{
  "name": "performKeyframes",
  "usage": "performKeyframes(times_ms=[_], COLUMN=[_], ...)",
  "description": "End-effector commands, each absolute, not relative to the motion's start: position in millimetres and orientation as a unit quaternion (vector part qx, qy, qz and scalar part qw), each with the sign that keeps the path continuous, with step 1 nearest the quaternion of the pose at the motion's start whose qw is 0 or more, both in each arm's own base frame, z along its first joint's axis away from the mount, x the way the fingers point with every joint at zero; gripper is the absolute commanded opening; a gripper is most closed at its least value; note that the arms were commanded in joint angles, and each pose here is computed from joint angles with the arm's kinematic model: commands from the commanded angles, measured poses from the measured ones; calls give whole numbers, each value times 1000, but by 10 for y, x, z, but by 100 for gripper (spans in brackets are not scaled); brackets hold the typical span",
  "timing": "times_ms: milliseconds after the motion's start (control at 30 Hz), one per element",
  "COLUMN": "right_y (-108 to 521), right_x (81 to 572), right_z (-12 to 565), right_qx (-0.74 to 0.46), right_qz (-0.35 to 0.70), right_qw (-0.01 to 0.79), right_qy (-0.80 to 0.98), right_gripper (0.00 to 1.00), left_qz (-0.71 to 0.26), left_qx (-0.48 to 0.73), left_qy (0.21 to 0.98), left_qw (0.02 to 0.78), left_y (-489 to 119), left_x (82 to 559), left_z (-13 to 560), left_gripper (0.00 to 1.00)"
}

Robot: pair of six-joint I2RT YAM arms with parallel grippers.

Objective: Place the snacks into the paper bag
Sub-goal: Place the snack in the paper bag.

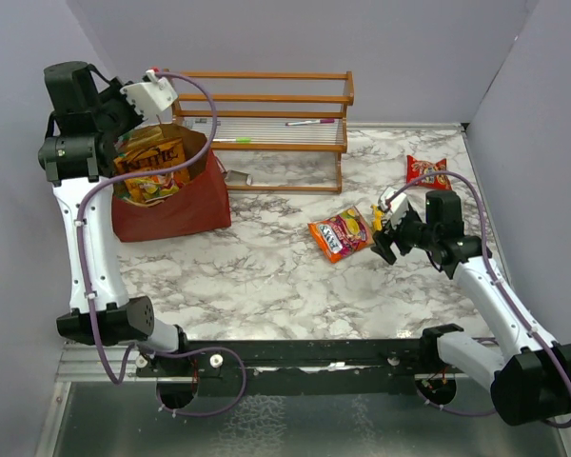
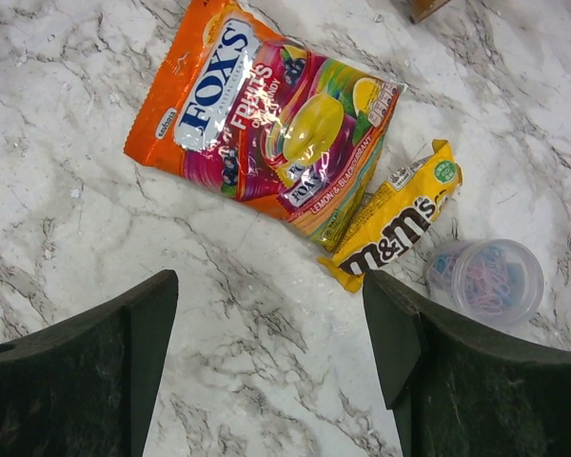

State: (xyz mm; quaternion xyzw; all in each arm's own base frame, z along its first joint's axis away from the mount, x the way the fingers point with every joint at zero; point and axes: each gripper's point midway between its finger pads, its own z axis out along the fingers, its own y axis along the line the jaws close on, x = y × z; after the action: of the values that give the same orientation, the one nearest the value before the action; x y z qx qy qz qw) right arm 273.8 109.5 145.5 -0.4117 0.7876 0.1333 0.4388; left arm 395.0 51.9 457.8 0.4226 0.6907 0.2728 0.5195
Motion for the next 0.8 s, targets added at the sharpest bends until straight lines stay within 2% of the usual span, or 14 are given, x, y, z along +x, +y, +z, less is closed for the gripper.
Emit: performKeyframes(times_ms=[0,400,767], right_y=[1143,1128,1101], right_x=[2717,2730,2751], right_z=[1411,1341,1298], right_qx=[-424,-422,-417], right_qz=[143,142,136], right_qw=[433,422,416], right_qy=[783,790,796], right_gripper=[79,80,80], left_qz=[222,152,122], left_qx=[511,590,605], left_qy=[654,641,648], left_qw=[512,466,446], left_y=[451,521,657], left_x=[3906,4036,4184], left_z=[4430,3830,3541], left_gripper=[0,0,0])
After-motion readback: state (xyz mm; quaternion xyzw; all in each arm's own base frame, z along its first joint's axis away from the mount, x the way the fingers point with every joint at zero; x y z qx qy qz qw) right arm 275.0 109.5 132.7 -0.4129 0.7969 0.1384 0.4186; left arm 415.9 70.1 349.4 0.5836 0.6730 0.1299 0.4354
